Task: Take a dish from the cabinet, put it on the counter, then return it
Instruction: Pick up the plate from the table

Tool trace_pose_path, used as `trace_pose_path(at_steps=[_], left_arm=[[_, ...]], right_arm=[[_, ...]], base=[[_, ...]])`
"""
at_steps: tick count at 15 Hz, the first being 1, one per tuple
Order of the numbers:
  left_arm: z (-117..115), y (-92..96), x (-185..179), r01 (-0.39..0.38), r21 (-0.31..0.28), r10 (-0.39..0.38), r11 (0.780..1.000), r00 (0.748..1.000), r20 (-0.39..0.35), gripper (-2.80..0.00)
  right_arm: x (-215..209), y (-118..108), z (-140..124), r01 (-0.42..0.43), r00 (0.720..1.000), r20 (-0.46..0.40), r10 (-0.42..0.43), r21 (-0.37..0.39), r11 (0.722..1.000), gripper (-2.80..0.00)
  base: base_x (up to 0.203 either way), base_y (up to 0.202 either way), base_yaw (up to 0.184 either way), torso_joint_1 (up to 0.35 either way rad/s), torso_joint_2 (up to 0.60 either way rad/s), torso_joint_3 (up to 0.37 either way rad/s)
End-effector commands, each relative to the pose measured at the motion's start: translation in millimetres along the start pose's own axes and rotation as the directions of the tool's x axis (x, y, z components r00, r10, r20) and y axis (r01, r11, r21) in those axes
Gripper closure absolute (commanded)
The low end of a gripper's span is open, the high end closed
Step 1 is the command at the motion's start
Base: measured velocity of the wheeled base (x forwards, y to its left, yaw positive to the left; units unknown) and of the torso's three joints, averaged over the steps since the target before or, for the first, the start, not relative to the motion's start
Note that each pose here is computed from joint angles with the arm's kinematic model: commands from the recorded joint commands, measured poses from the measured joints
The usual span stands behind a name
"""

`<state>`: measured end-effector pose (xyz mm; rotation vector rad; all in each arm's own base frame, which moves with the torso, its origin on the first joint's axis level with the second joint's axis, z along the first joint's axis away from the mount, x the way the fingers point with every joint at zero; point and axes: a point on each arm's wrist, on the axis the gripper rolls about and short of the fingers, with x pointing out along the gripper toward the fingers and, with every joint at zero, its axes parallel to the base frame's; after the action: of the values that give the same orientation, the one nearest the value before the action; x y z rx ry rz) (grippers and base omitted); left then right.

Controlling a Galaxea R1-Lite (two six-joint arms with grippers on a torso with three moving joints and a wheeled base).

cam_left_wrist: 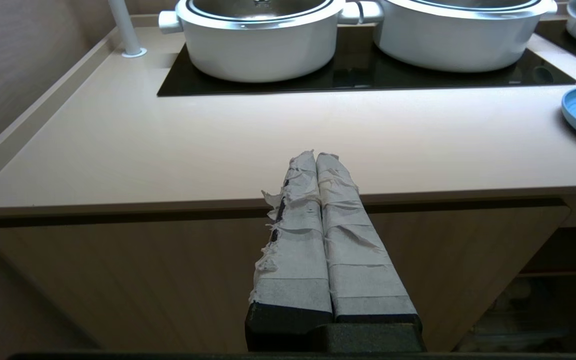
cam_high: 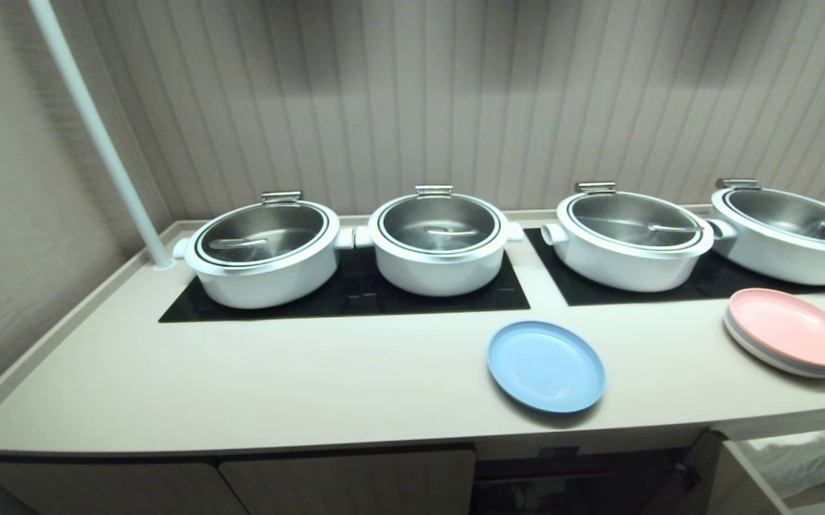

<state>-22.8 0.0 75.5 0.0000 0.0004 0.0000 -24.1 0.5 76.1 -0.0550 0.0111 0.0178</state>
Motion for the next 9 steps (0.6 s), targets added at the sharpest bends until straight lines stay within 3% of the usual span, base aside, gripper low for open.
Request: trace_pose_path(at_steps=[1, 6, 9], left_arm=[[0.0, 0.0, 0.0, 0.000, 0.000, 0.000, 1.000, 1.000, 0.000, 0.00], [0.0, 0.0, 0.0, 0.000, 0.000, 0.000, 1.000, 1.000, 0.000, 0.00], [0.0, 0.0, 0.0, -0.001, 0.000, 0.001, 1.000, 1.000, 0.000, 0.00]], right_arm=[[0.5, 0.0, -0.2, -0.001, 1.000, -0.002, 0.001, -0.002, 1.000, 0.00], [0.7, 0.0, -0.3, -0.003, 1.000, -0.007, 0.003, 0.003, 1.000, 0.00], [4.4, -0.1, 0.2, -0.003, 0.999, -0.055, 0.003, 0.004, 1.000, 0.00]], base=[[0.000, 0.000, 0.000, 0.000, 0.00, 0.000], [0.000, 0.000, 0.000, 0.000, 0.00, 0.000], [0.000, 0.000, 0.000, 0.000, 0.00, 0.000]])
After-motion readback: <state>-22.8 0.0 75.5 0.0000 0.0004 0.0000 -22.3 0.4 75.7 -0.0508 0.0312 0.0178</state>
